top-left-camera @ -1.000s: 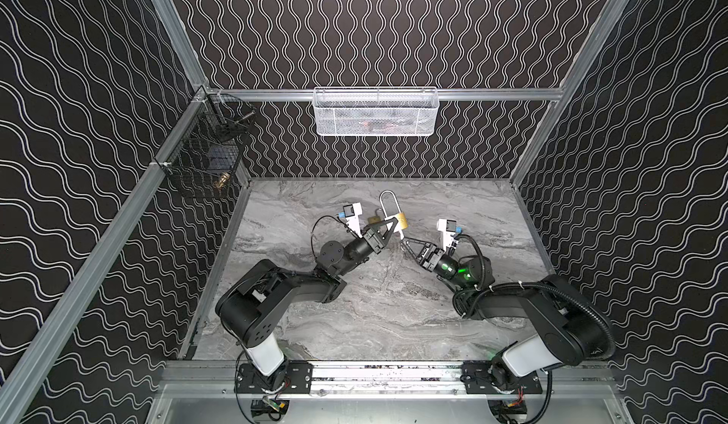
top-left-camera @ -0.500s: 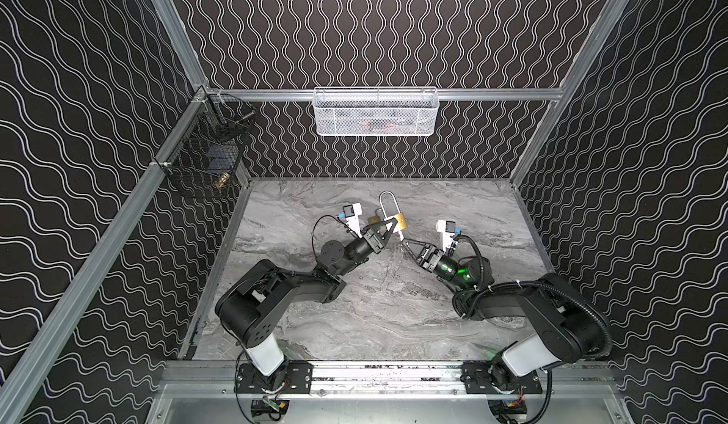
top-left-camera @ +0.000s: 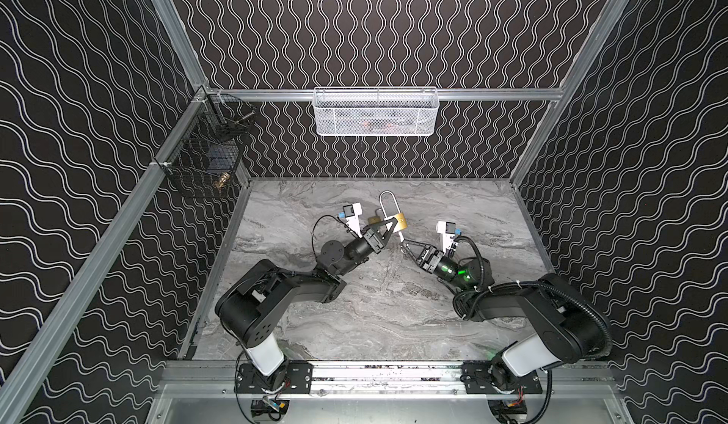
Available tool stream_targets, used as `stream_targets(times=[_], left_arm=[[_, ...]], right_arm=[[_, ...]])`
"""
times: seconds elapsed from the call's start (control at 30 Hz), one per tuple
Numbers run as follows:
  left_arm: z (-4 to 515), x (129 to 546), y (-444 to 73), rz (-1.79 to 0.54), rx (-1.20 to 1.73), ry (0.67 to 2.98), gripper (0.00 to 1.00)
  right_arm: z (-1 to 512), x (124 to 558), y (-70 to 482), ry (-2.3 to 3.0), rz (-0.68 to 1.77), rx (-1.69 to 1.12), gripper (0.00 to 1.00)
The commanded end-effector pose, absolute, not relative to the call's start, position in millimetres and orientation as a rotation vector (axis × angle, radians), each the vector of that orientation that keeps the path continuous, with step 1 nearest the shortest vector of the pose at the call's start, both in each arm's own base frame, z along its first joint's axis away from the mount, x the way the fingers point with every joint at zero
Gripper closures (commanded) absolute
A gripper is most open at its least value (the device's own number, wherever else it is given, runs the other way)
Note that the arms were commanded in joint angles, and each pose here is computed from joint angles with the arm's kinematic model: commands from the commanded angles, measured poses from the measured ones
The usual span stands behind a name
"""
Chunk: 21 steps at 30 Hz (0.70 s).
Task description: Unlock with the key
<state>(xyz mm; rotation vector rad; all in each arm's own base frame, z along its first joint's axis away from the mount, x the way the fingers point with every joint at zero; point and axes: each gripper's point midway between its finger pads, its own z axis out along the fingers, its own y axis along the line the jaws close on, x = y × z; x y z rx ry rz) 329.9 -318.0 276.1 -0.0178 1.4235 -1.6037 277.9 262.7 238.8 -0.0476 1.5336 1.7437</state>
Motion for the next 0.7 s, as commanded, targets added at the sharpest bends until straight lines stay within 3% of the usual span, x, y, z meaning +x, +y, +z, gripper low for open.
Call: stream_targets(times=[0.0,0.67], left_arm=[[304.8,322.2,-311.7,-1.637,0.015,1.295,1.0],[305.2,319.6,-309.7,-1.639,0.018,1.296,1.0]], right_arm=[[251.4,276.2,261.0,1.471,1.755,-0.07,1.0],[252.3,285.9,262.6,1.466,1.737,-0.061,1.0]])
